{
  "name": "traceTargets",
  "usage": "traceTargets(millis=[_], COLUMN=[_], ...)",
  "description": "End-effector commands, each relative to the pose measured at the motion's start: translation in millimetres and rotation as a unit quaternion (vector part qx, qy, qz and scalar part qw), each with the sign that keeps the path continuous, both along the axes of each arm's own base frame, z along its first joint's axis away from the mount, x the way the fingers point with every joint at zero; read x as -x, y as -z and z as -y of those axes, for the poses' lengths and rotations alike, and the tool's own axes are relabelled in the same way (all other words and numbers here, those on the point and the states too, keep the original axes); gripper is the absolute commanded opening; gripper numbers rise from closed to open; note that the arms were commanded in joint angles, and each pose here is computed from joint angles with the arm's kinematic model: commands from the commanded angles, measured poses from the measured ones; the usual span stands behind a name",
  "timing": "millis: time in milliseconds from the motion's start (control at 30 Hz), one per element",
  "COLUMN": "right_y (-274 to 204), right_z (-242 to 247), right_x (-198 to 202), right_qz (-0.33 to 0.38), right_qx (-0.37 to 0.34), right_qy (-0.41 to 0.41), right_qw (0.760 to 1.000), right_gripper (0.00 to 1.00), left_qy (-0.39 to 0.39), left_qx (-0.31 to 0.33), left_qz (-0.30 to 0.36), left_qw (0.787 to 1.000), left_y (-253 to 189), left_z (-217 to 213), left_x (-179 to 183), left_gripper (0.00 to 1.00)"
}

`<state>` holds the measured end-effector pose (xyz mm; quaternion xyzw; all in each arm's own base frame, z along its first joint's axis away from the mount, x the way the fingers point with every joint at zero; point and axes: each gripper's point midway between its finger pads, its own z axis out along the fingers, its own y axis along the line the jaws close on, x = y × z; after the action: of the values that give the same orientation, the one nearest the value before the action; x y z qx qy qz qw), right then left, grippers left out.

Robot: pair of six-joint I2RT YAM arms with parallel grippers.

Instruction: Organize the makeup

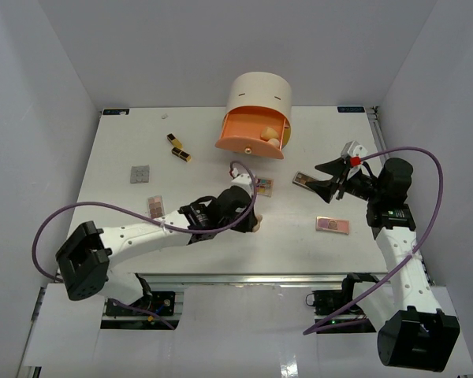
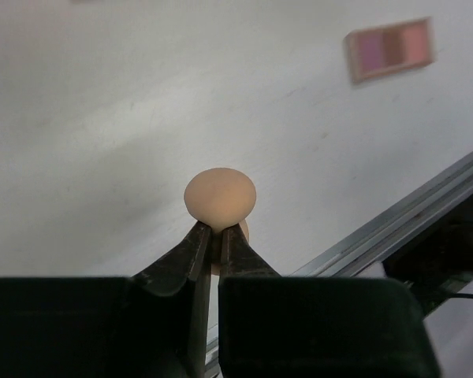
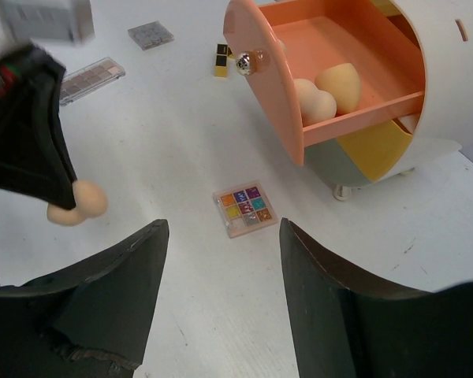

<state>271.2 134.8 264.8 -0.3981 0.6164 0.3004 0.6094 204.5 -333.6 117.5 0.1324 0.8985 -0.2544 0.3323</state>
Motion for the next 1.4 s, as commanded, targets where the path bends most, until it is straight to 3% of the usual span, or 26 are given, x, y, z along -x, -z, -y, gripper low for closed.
traceTargets(millis=[0, 100, 300, 467, 767, 900, 1100, 1233, 1367], right_y=[-0.7, 0.3, 3.9, 7.0, 8.9, 11.0, 13.0, 14.2, 15.3], right_z=[0.3, 0.9, 1.1, 0.8, 0.7, 0.9, 0.4, -0.7, -1.4], right_x=[0.6, 0.0, 0.6, -0.1, -0.1, -1.2, -0.7, 1.1, 2.3], right_qz=[0.007, 0.007, 0.004, -0.001, -0.001, -0.005, -0.005, -0.004, -0.005], right_qx=[-0.005, -0.004, -0.004, -0.004, -0.003, -0.002, -0.001, -0.001, -0.001], right_qy=[-0.007, -0.006, -0.007, -0.010, -0.011, -0.011, -0.015, -0.022, -0.026], right_qw=[1.000, 1.000, 1.000, 1.000, 1.000, 1.000, 1.000, 1.000, 1.000], right_gripper=[0.65, 0.65, 0.65, 0.65, 0.65, 0.65, 0.65, 0.65, 0.65], left_qy=[0.002, -0.009, -0.050, -0.066, -0.068, -0.070, -0.068, -0.065, -0.062], left_qx=[0.036, 0.058, 0.067, 0.057, 0.041, 0.034, 0.035, 0.038, 0.037], left_qz=[0.142, 0.202, 0.240, 0.243, 0.231, 0.222, 0.211, 0.214, 0.214], left_qw=[0.989, 0.978, 0.967, 0.966, 0.970, 0.972, 0.974, 0.974, 0.974], left_y=[-117.2, -185.0, -234.9, -237.0, -220.0, -208.1, -200.7, -207.1, -209.6], left_z=[2.5, 1.0, -15.7, -10.8, 0.7, 1.7, 2.7, 2.7, -0.3], left_x=[-35.8, -70.8, -153.1, -210.6, -244.9, -250.9, -255.9, -255.8, -254.6], left_gripper=[0.00, 0.00, 0.00, 0.00, 0.06, 0.20, 0.50, 0.59, 0.61])
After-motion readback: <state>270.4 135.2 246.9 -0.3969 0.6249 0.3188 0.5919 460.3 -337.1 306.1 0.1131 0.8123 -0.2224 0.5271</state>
